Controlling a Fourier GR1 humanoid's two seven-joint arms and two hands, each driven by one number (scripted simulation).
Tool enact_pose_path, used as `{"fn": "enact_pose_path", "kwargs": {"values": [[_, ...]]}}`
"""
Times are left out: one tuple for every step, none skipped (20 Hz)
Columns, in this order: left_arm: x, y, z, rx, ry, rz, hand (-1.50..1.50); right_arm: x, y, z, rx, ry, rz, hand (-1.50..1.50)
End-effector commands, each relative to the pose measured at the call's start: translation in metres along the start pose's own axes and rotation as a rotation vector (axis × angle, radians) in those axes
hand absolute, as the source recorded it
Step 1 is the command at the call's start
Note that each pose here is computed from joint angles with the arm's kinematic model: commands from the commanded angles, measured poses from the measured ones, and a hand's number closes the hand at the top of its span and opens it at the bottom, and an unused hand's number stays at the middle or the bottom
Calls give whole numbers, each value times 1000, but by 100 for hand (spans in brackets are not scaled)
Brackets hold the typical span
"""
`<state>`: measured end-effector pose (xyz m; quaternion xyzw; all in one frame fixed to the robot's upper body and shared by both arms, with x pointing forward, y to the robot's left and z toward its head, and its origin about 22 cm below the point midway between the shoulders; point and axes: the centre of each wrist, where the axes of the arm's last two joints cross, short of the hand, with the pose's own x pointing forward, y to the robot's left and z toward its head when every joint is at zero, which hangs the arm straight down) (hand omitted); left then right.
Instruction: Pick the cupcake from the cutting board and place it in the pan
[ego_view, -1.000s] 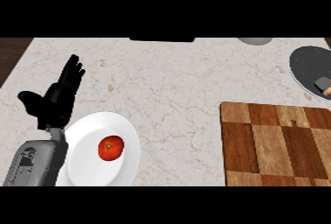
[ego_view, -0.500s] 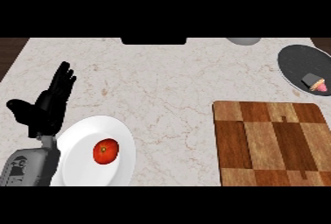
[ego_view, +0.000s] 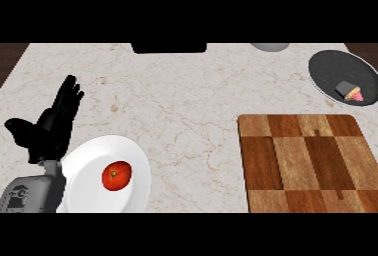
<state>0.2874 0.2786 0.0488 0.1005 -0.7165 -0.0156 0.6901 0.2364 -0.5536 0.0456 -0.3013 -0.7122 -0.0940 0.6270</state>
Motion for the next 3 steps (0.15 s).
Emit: {"fn": "enact_pose_path", "kwargs": {"values": [[13, 15, 10, 0, -1, 4, 0, 16, -7, 5, 17, 7, 51, -150], [9, 5, 0, -9, -2, 8, 0, 27, -7, 5, 1, 15, 57, -150], [-1, 13, -4, 24, -25, -11, 0, 11, 9, 21, 13, 19, 48, -150]]}}
